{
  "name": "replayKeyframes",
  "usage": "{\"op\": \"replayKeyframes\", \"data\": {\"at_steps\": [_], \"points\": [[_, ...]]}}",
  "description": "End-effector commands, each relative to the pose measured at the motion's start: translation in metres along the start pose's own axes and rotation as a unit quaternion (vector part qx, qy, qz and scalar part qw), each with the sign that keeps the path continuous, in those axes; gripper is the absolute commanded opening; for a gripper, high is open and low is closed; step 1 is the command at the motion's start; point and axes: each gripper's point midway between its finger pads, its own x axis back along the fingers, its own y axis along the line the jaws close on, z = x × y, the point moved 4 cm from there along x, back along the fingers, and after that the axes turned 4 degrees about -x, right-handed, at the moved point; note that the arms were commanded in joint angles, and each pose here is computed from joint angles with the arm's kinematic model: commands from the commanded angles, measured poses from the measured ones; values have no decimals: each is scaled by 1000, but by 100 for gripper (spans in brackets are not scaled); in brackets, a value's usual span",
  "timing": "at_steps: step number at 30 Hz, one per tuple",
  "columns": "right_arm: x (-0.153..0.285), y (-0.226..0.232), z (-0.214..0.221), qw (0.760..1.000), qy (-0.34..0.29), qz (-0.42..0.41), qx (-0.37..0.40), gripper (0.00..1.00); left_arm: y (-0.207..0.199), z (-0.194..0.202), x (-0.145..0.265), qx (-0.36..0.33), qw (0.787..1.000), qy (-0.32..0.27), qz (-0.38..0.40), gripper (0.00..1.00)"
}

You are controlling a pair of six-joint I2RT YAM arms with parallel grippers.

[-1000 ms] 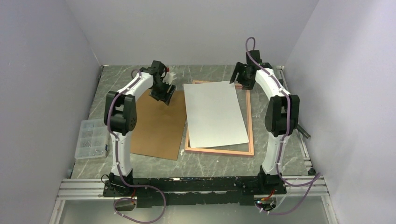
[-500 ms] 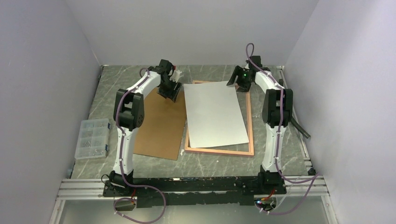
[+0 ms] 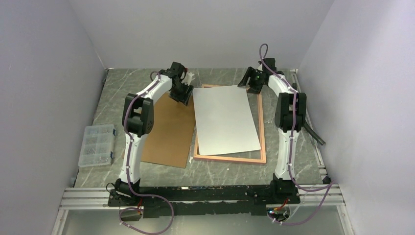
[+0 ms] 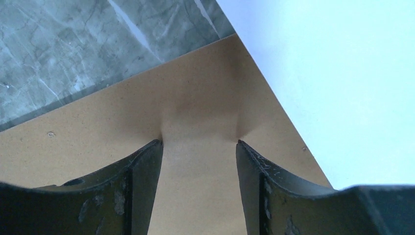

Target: Put the photo into the frame

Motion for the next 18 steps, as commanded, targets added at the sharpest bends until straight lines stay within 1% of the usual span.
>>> {"op": "replayKeyframes", "data": {"at_steps": [1, 8, 13, 15, 18], "points": [[-2, 7, -5, 1000, -11, -23, 11, 70, -13, -16, -5, 5, 999, -28, 22, 62], [0, 6, 0, 1000, -6, -26, 7, 69, -26, -20, -12, -4, 999, -29, 31, 62], [3, 4, 5, 1000, -5, -20, 4, 68, -27, -19, -21, -2, 999, -21, 29, 62], [8, -8, 0, 1000, -12, -16, -5, 68, -27, -18, -24, -3, 999, -20, 28, 62], [12, -5, -1, 1000, -15, -25, -3, 68, -25, -17, -26, -3, 1000, -18, 24, 61]]}}
